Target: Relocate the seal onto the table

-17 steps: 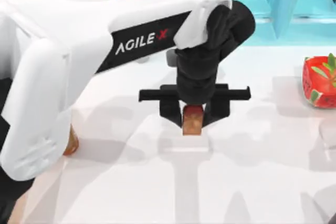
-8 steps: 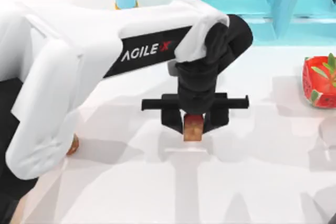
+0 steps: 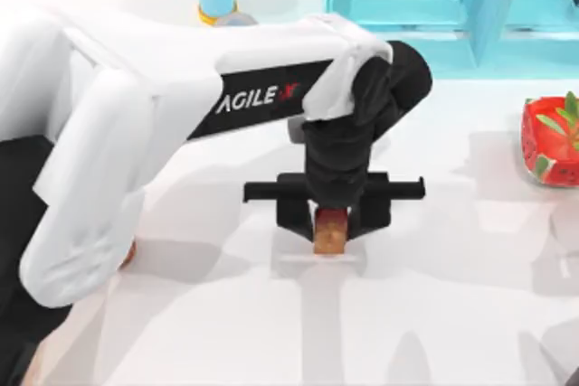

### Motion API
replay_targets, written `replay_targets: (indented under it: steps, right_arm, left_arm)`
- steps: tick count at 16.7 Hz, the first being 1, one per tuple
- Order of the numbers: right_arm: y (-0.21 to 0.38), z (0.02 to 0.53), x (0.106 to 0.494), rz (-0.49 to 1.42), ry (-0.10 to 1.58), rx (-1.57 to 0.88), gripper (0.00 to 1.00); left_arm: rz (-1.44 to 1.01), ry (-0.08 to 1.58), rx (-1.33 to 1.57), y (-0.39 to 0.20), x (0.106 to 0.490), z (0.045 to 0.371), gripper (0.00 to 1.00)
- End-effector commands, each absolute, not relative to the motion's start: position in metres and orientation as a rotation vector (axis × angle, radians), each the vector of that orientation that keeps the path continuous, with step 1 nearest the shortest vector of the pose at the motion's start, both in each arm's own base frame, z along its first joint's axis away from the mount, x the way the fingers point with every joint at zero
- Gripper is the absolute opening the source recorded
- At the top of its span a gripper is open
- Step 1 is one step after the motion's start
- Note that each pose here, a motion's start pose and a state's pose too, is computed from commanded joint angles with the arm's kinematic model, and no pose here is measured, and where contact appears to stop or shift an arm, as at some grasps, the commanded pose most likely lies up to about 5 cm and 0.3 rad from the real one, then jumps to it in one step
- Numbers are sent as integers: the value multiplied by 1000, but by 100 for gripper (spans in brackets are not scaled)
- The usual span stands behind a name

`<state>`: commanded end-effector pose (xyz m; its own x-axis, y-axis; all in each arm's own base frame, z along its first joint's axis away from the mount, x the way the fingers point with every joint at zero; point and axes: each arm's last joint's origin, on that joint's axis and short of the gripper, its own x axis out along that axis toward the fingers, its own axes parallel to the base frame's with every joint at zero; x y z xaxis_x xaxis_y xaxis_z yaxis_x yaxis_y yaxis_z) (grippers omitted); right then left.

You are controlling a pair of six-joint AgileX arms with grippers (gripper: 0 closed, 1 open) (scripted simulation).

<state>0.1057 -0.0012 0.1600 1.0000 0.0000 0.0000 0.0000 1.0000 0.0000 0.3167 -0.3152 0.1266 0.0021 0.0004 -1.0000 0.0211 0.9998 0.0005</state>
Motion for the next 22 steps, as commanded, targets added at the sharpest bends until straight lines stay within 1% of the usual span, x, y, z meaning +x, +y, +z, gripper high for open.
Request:
replay_targets:
  steps: [11,12,22]
  right_arm:
    - [-1,160,106,0,0,0,100]
    - [-1,160,106,0,0,0,100]
    - [-1,160,106,0,0,0,100]
  left_arm:
    - [-16,1569,17,-315,317,127,98]
    - [-16,1569,17,-315,317,127,100]
    - [-12,1573,19,-316,317,128,100]
